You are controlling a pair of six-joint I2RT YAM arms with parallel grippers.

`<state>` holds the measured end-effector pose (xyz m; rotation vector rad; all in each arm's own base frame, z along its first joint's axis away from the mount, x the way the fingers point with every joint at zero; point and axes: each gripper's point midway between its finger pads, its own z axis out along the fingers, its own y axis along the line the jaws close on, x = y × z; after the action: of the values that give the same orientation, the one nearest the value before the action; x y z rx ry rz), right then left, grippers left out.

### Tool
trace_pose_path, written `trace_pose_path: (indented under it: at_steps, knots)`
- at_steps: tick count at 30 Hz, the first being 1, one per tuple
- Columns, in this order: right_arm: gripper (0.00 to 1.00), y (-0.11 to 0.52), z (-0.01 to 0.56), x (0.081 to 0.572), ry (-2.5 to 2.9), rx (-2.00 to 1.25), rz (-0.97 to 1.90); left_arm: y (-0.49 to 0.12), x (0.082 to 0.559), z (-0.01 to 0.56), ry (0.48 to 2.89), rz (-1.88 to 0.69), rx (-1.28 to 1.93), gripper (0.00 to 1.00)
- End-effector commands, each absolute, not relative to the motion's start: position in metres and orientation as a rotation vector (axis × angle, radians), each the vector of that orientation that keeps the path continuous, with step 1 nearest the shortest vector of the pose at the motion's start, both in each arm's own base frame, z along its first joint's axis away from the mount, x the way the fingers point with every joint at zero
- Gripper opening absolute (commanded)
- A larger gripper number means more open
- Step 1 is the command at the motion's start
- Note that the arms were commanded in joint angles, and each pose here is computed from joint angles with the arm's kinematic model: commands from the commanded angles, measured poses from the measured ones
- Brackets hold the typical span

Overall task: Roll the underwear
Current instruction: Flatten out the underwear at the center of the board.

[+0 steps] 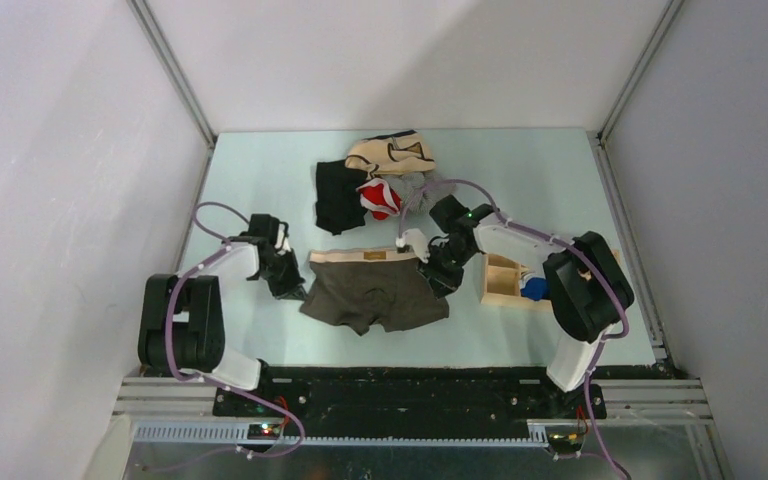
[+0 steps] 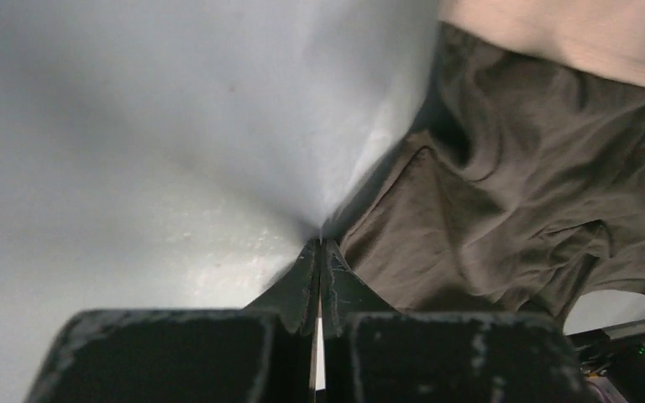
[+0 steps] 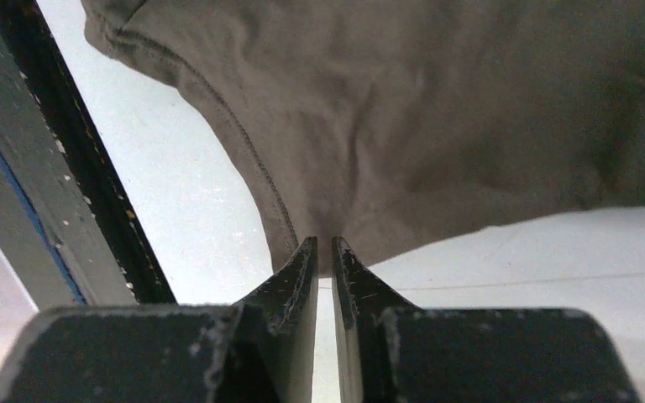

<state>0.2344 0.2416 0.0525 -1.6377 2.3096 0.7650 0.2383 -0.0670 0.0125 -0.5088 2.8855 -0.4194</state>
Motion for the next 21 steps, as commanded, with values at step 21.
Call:
trace_pose_path:
  at_steps: [21]
  knots:
    - [0.16,0.233,0.019,0.206,2.289,-1.848,0.626,-0.106,0.242,0.048,2.720,-0.535,-0.361,0.00]
